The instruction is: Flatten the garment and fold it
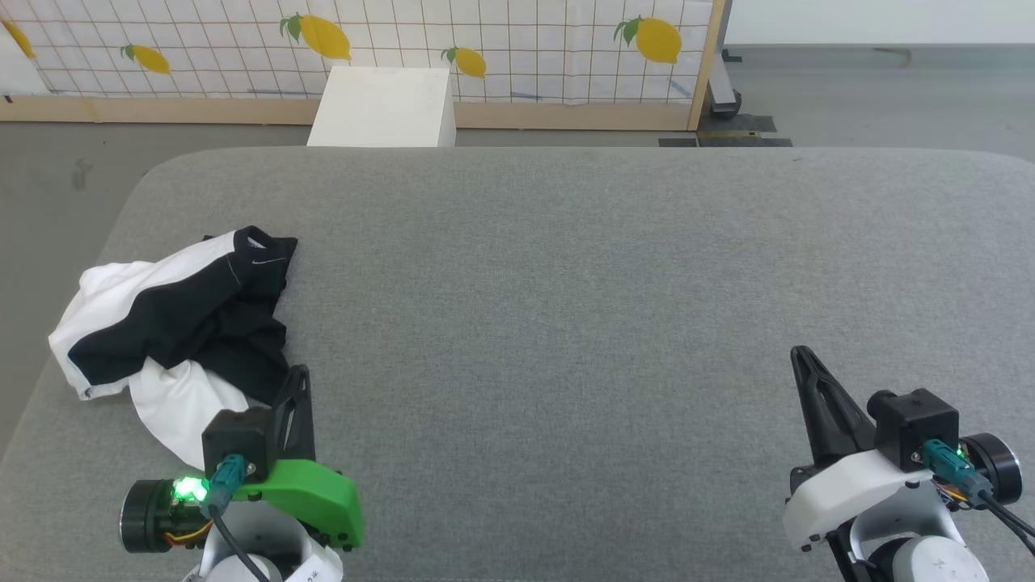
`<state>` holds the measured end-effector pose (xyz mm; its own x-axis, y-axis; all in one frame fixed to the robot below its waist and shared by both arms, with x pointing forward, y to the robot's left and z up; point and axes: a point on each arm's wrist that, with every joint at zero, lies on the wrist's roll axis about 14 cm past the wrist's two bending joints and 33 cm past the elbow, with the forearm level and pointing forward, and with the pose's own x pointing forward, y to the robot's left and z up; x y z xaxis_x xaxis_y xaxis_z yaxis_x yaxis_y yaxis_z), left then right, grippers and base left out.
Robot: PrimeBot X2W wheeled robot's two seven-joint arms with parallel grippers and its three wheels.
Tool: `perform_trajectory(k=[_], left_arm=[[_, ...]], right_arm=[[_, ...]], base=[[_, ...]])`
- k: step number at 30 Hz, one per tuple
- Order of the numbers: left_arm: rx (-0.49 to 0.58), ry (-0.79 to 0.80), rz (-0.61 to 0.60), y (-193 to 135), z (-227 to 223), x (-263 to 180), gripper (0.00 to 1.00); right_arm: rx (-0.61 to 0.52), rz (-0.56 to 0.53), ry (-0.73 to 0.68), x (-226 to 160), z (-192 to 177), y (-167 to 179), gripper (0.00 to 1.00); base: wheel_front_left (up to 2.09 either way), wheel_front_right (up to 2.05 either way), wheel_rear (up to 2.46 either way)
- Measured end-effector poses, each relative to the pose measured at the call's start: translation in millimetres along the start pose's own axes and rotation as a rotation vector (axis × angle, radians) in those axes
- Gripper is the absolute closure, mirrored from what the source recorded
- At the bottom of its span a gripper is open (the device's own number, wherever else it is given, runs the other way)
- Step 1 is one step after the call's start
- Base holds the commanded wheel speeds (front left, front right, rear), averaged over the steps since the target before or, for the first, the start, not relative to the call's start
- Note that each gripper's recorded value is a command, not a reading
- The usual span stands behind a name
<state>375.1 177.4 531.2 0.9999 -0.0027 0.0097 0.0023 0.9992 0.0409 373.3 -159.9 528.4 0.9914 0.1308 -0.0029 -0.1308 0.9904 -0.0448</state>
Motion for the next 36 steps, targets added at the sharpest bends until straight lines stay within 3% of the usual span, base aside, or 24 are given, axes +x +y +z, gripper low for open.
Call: perform_trajectory(k=[13,14,17,18,19,36], left_arm=[[0.0,0.0,0.0,-0.1,0.0,0.0,1.0],[0.0,0.0,0.0,-0.1,0.0,0.0,0.0],[-0.005,0.0,-0.003,-0.9,0.0,0.0,0.0],[-0.005,0.0,-0.003,-1.0,0.0,0.0,1.0],[-0.005,0.0,-0.004,-1.3,-0.1,0.0,0.0],[-0.032,0.003,-0.021,-7.7,-5.8,-0.3,0.0]], right_arm=[[0.0,0.0,0.0,0.0,0.0,-0.1,1.0],[0.0,0.0,0.0,0.0,0.0,-0.1,0.0],[0.0,-0.001,0.001,0.0,-0.2,-0.3,0.0],[0.0,-0.001,0.001,0.0,-0.2,-0.4,1.0],[0.001,-0.001,0.001,0.0,-0.2,-0.4,0.0],[0.031,-0.018,-0.006,-1.0,-3.9,-5.9,0.0]], base=[[0.0,0.0,0.0],[0.0,0.0,0.0],[0.0,0.0,0.0],[0.0,0.0,0.0],[0.0,0.0,0.0],[0.0,0.0,0.0]])
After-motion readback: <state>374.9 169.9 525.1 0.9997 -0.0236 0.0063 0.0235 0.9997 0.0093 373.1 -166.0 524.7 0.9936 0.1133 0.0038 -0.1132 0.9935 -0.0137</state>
